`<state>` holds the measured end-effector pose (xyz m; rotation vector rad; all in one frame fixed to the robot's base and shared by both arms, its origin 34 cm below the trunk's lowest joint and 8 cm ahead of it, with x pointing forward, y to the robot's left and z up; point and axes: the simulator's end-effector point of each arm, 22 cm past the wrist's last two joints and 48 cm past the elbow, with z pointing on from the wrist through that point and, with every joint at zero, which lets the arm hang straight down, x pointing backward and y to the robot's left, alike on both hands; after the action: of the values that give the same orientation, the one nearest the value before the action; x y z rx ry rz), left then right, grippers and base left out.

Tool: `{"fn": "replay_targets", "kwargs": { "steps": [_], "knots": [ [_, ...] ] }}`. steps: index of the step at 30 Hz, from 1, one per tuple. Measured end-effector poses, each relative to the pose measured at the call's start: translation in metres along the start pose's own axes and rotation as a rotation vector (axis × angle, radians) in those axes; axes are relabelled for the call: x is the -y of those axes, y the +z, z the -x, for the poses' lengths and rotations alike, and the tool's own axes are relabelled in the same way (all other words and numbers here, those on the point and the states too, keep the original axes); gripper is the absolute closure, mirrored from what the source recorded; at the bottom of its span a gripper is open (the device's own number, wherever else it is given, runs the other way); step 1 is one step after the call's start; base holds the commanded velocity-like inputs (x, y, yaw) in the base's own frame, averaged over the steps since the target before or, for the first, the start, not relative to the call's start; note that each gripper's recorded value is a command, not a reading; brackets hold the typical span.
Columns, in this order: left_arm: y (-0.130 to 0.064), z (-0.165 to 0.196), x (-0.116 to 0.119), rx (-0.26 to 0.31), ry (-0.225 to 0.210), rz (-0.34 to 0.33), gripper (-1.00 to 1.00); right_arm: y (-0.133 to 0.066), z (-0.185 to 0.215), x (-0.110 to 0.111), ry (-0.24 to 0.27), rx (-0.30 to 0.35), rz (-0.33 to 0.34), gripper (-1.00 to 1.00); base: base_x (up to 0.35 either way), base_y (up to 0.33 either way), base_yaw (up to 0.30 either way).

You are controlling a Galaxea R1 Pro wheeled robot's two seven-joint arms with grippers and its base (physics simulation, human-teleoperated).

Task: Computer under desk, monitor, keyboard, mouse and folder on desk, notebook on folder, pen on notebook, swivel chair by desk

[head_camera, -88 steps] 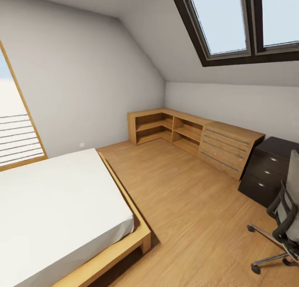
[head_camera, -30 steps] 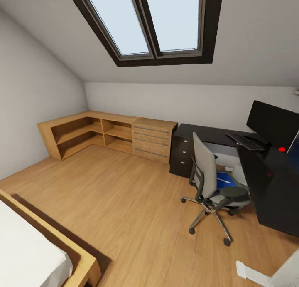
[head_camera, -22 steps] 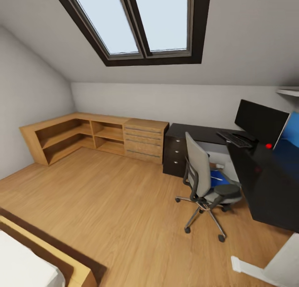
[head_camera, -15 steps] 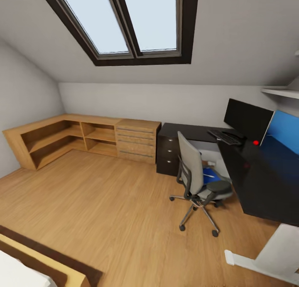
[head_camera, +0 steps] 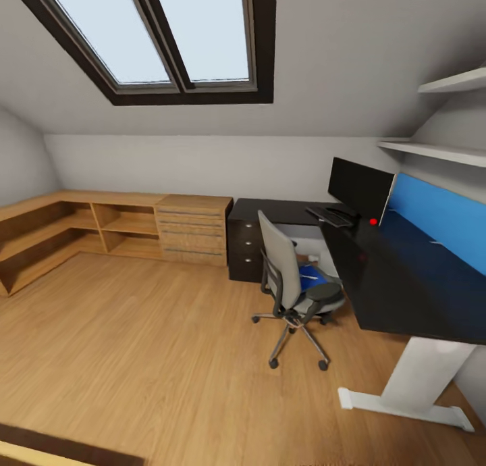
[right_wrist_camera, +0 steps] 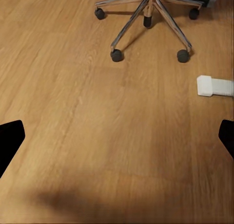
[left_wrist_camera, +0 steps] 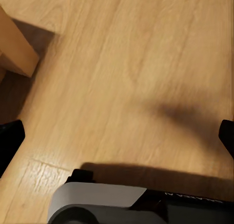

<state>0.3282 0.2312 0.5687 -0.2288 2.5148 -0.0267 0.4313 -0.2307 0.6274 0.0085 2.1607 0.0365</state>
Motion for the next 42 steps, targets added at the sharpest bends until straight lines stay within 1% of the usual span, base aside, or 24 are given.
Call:
{"fn": "replay_targets", "kwargs": {
  "steps": [5,7,9,10,11,13,22,23,24,25,27,42],
  "knots": [
    [0.006,-0.006,-0.002,-0.011,-0.002,0.005,-1.00,0.004,-0.005,-0.001,0.002,0.000,0.000,-1.00,0.000,0.000,-0.083],
    [0.008,-0.010,-0.006,-0.025,-0.001,0.022,-1.00,0.006,-0.008,-0.001,0.002,-0.001,0.000,-1.00,0.000,0.000,-0.016],
    [0.010,-0.024,-0.015,-0.082,0.005,0.061,-1.00,0.006,-0.013,-0.002,0.002,-0.008,0.001,-1.00,0.000,0.000,-0.006],
    [0.010,-0.035,-0.019,-0.139,0.009,0.081,-1.00,0.005,-0.020,-0.001,0.003,-0.022,-0.001,-1.00,0.000,0.000,-0.001],
    [0.016,-0.037,-0.023,-0.198,0.015,0.097,-1.00,0.003,-0.027,-0.001,0.004,-0.036,-0.004,-1.00,0.000,0.000,0.000],
    [0.020,-0.036,-0.023,-0.212,0.015,0.099,-1.00,0.004,-0.030,0.000,0.004,-0.040,-0.006,-1.00,0.000,0.000,0.000],
    [0.034,-0.035,-0.019,-0.196,0.012,0.096,-1.00,0.012,-0.042,0.003,0.002,-0.040,-0.008,-1.00,0.000,0.000,0.000],
    [0.036,-0.031,-0.018,-0.177,0.010,0.096,-1.00,0.013,-0.042,0.003,0.001,-0.038,-0.007,-1.00,0.000,0.000,0.000],
    [0.039,-0.025,-0.019,-0.143,0.006,0.098,-1.00,0.014,-0.043,0.003,0.000,-0.038,-0.006,-1.00,0.000,0.000,0.000],
    [0.041,-0.021,-0.019,-0.121,0.004,0.099,-1.00,0.014,-0.045,0.003,0.000,-0.038,-0.006,-1.00,0.000,0.000,0.000],
    [0.044,-0.019,-0.020,-0.105,0.006,0.101,-1.00,0.016,-0.047,0.003,0.000,-0.039,-0.005,-1.00,0.000,0.000,0.000],
    [0.062,-0.034,-0.022,-0.105,0.008,0.104,-1.00,0.029,-0.068,0.000,0.003,-0.041,-0.002,-1.00,0.000,0.000,-0.005]
  ]
}}
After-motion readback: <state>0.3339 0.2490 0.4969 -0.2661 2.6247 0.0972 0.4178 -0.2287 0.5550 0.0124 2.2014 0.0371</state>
